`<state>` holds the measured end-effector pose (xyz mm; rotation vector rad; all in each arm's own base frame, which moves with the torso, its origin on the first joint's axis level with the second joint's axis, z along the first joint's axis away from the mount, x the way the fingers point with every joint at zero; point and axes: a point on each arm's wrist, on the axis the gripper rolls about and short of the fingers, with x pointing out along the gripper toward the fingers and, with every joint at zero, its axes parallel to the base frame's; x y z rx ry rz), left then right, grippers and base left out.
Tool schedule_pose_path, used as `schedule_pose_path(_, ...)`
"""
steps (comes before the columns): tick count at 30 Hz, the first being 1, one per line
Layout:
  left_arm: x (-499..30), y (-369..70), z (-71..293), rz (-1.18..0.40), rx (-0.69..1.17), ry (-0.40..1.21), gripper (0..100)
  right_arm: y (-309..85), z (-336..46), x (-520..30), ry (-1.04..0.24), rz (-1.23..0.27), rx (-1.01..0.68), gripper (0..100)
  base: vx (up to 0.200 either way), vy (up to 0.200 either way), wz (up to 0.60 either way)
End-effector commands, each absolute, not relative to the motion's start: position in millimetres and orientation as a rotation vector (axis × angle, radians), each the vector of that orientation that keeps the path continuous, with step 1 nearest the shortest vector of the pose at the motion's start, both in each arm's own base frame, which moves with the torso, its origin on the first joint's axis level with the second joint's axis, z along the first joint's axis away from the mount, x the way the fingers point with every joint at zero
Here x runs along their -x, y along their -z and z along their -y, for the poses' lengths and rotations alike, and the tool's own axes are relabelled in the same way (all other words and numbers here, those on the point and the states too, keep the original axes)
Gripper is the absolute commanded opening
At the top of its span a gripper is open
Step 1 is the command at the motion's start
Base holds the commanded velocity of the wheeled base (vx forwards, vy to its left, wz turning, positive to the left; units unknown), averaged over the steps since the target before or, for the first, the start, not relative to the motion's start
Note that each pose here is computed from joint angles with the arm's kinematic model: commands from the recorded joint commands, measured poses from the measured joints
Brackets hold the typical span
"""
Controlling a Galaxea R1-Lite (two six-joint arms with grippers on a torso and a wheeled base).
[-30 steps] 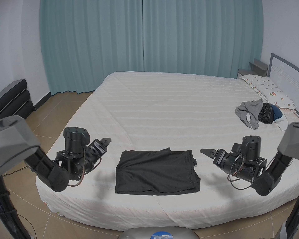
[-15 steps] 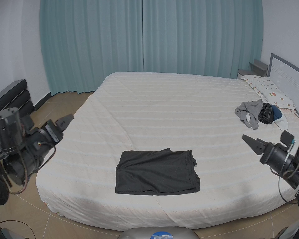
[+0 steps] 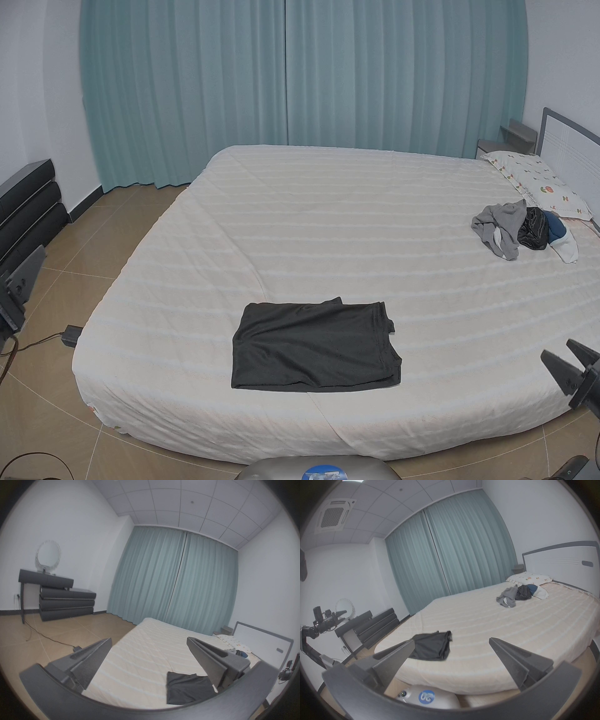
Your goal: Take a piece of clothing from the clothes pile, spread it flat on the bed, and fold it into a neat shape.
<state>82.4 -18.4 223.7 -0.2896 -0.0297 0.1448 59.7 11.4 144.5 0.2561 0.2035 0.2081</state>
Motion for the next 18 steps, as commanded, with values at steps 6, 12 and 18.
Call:
schedule_pose_path(6,-6,-193,-11,0.118,0.181,-0.292,100,-155,0,12,-0.134,-0.050,-0.220,100,0.000,0.000,0.00)
schedule_pose_path(12,25,-178,-17,0.135,0.105,-0.441,100,-150,0,25,-0.097,-0.053,-0.170,100,0.000,0.000,0.00)
schedule_pose_path(18,47,-171,-15,0.205,0.059,-0.569,100,-144,1,34,-0.013,-0.028,-0.055,100,0.000,0.000,0.00)
